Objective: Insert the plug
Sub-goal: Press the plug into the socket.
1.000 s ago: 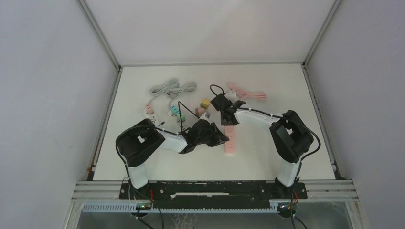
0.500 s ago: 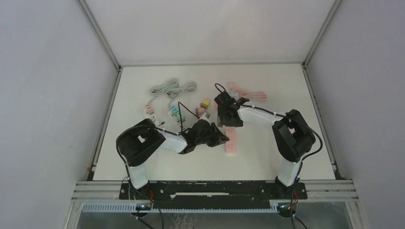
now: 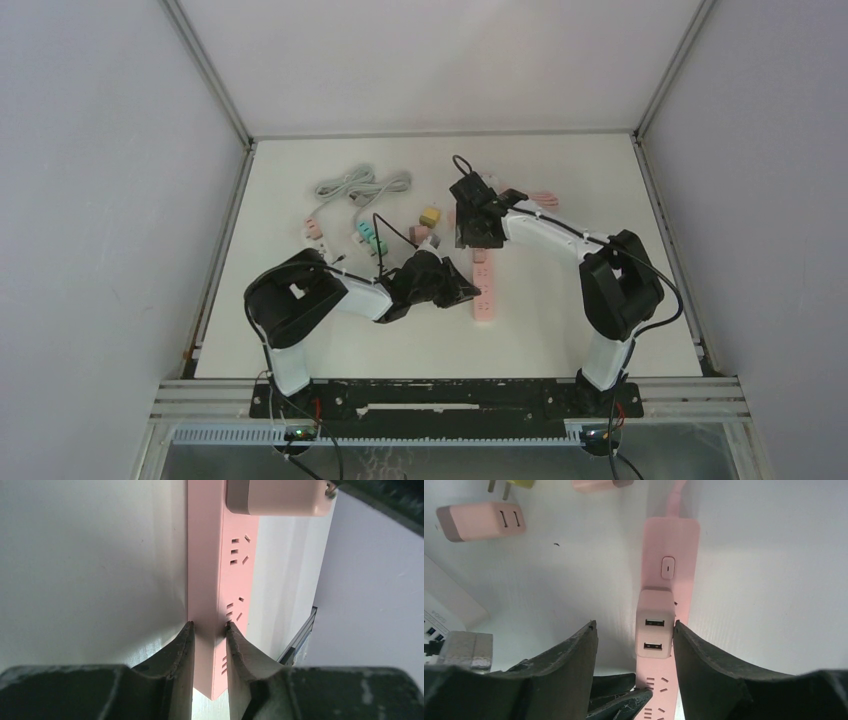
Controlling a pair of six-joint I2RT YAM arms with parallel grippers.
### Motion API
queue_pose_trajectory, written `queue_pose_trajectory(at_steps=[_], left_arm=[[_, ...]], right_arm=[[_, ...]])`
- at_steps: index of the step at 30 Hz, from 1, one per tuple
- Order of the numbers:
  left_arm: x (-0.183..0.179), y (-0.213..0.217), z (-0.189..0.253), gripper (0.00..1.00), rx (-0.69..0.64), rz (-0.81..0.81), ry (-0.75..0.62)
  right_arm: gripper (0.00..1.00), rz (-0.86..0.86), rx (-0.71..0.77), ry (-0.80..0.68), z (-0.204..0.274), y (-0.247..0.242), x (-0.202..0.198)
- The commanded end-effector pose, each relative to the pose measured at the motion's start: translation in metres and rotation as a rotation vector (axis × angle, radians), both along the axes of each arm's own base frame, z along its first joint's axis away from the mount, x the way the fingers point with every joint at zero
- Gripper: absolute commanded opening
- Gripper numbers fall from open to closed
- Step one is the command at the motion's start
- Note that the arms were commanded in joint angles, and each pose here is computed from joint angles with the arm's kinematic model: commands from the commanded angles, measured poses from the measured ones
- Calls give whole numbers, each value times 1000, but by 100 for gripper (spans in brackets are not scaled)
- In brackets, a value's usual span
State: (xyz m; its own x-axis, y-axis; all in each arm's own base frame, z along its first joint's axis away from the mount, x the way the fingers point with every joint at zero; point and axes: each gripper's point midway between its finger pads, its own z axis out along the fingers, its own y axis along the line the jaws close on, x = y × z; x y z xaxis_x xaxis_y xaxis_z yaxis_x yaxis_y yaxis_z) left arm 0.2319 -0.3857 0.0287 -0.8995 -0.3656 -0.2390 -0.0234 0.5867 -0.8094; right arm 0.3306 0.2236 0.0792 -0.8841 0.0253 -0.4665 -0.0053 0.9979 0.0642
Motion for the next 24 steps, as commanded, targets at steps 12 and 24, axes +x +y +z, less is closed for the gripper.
queue_pose_trajectory(at_steps=[12, 24], left_arm=[[-41, 18, -56, 20, 162, -73, 127], [-42, 18, -48, 20, 175, -79, 96]], right_arm=[[33, 5, -49, 15, -7, -12, 15], [0, 13, -146, 114, -44, -34, -13]])
